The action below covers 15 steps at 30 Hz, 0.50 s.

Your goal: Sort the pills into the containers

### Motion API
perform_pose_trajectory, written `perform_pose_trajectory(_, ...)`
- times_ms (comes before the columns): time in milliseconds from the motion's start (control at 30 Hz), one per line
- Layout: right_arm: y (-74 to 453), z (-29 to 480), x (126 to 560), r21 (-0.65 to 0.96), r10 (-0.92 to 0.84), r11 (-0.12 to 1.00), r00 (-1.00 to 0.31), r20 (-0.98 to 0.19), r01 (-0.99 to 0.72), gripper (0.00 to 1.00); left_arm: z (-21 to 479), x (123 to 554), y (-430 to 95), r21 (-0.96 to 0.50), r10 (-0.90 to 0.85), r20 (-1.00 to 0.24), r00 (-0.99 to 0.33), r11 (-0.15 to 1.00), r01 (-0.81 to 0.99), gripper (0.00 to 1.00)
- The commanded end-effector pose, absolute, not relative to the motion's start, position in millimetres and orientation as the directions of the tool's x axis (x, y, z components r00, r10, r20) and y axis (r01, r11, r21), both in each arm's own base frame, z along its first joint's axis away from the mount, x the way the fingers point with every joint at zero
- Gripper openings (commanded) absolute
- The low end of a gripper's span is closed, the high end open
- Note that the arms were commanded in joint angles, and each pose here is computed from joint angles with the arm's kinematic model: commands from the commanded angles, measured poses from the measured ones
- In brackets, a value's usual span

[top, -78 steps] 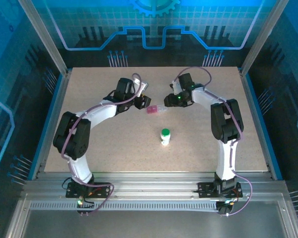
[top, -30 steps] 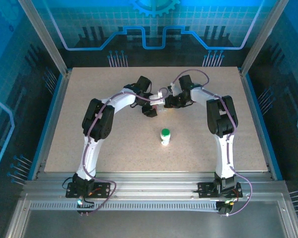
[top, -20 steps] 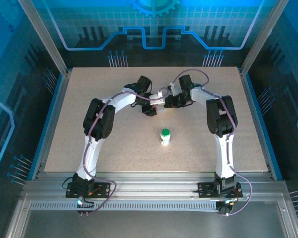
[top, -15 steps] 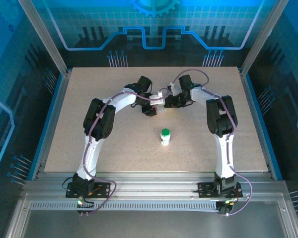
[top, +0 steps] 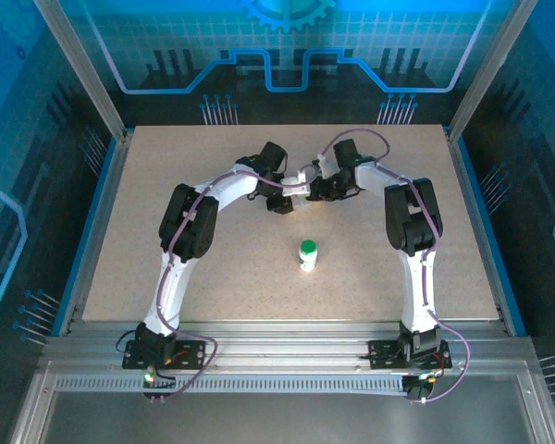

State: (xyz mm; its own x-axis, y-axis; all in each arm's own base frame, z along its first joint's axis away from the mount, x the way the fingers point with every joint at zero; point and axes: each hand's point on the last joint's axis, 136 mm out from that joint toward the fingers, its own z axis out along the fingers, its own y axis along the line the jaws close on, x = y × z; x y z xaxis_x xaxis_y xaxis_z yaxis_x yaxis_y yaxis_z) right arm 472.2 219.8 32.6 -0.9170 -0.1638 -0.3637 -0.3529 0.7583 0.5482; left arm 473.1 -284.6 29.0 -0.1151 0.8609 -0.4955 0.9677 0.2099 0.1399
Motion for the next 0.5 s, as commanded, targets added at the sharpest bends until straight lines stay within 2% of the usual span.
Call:
perform_pose_trajectory(0,203.8,6.7,462.7,0.510,-0.183,0.800,-0.938,-0.293,-0.316,0.30,33.0,470.6,-289.5,0.109,0.857,-0.499,-0.124,0.204,0.973,0.33)
perform_pose_trajectory(233,198.9,3.3,463.4,0.497,-0.181,0.812,-0.941,-0.285,-0.307,0.30,49.0,458.7,-288.8,0.029,0.843,-0.518,-0.145,0.187,0.982,0.22)
perform_pose_trajectory(467,194.1,2.6,465.6,0.470,-0.180,0.829,-0.941,-0.288,-0.302,0.29,65.9,447.9,-288.1,-0.066,0.812,-0.551,-0.194,0.190,0.980,0.27)
